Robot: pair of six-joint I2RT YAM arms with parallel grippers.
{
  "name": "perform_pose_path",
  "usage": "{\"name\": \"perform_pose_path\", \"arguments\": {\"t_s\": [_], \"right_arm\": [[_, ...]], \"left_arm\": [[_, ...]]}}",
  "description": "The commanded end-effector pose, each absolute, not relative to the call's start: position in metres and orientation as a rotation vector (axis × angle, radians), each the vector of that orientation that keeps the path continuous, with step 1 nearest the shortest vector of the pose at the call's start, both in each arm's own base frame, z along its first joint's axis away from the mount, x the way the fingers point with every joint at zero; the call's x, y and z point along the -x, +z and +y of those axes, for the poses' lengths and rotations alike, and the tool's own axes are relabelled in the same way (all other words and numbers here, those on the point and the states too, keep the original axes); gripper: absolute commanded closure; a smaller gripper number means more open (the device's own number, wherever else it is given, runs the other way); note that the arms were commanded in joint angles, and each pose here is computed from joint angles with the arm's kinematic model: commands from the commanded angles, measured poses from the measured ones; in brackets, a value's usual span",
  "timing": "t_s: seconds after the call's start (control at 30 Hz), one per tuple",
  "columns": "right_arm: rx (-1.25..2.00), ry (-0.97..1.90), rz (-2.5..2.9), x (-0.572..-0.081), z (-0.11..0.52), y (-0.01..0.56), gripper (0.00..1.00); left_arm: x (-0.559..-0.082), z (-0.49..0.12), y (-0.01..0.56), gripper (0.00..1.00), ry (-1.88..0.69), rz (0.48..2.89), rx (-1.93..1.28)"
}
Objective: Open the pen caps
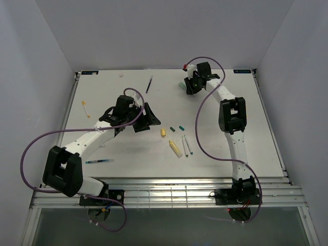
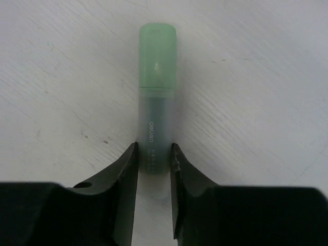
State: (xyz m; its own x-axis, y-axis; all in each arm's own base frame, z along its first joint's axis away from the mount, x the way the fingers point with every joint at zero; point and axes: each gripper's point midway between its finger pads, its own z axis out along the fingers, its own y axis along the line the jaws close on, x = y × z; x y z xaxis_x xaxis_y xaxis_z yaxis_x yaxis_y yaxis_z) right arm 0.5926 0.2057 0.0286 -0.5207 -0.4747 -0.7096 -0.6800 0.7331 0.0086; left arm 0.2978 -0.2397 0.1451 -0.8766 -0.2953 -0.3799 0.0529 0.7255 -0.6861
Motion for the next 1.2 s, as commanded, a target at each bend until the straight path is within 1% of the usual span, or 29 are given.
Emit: {"name": "perform_pose_path", "arguments": {"t_s": [0.0,0.03,0.07,0.13,0.17,0.2,0.23,0.27,0.3,0.33,0.37,0.4,0.5,0.53,0.6,0.67,0.7,0.73,0.8,0.83,0.9,1.17], "right_arm": [[0.867,0.424,2.385,-0.549,0.225,0.009,0.76],[0.818,0.440,2.432,-0.541,0.227,0.004,0.92],[0.793,0.461,2.454,-0.535,0.232,0.002,0.92],[0.692,0.575,2.449,-0.526,0.251,0.026,0.92],[0.653,0.597,2.488,-0.512,0.253,0.020,0.92],[0.628,0.622,2.432,-0.508,0.259,0.054,0.92],[0.607,0.636,2.417,-0.502,0.264,0.067,0.92],[0.533,0.667,2.451,-0.486,0.271,0.068,0.92],[0.513,0.719,2.397,-0.478,0.278,0.104,0.92],[0.492,0.769,2.395,-0.468,0.284,0.117,0.92],[0.440,0.827,2.434,-0.451,0.293,0.125,0.92],[0.435,0.885,2.433,-0.431,0.296,0.144,0.92],[0.459,0.959,2.457,-0.376,0.307,0.174,0.92],[0.504,0.970,2.458,-0.356,0.316,0.181,0.92],[0.536,0.982,2.485,-0.320,0.310,0.193,0.92],[0.555,1.000,2.499,-0.295,0.308,0.197,0.92],[0.559,1.040,2.455,-0.283,0.306,0.214,0.92],[0.537,1.067,2.492,-0.268,0.302,0.204,0.92],[0.530,1.106,2.437,-0.252,0.298,0.221,0.92],[0.518,1.126,2.435,-0.245,0.298,0.218,0.92],[0.513,1.148,2.388,-0.237,0.296,0.231,0.92],[0.526,1.188,2.331,-0.233,0.300,0.244,0.92]], "left_arm": [[-0.297,-0.243,0.172,0.19,-1.047,2.382,0.153],[-0.298,-0.243,0.174,0.19,-1.047,2.380,0.160],[-0.299,-0.242,0.174,0.19,-1.039,2.381,0.178],[-0.304,-0.243,0.184,0.19,-1.036,2.374,0.193],[-0.306,-0.245,0.185,0.18,-1.037,2.379,0.204],[-0.309,-0.246,0.190,0.19,-1.043,2.374,0.209],[-0.313,-0.248,0.202,0.18,-1.051,2.358,0.207],[-0.316,-0.249,0.207,0.18,-1.059,2.354,0.223],[-0.318,-0.251,0.212,0.18,-1.071,2.349,0.224],[-0.318,-0.252,0.216,0.18,-1.079,2.352,0.231],[-0.321,-0.255,0.227,0.17,-1.095,2.338,0.234],[-0.323,-0.256,0.228,0.16,-1.110,2.351,0.267],[-0.322,-0.261,0.238,0.15,-1.196,2.371,0.302],[-0.320,-0.263,0.241,0.14,-1.224,2.383,0.303],[-0.320,-0.265,0.245,0.14,-1.244,2.386,0.309],[-0.321,-0.264,0.247,0.14,-1.246,2.384,0.320],[-0.322,-0.264,0.248,0.14,-1.241,2.381,0.322],[-0.322,-0.264,0.248,0.14,-1.239,2.382,0.333],[-0.323,-0.263,0.247,0.14,-1.240,2.389,0.363],[-0.324,-0.265,0.245,0.14,-1.258,2.401,0.390],[-0.323,-0.269,0.245,0.14,-1.289,2.413,0.397],[-0.312,-0.274,0.231,0.15,-1.347,2.464,0.461]]}}
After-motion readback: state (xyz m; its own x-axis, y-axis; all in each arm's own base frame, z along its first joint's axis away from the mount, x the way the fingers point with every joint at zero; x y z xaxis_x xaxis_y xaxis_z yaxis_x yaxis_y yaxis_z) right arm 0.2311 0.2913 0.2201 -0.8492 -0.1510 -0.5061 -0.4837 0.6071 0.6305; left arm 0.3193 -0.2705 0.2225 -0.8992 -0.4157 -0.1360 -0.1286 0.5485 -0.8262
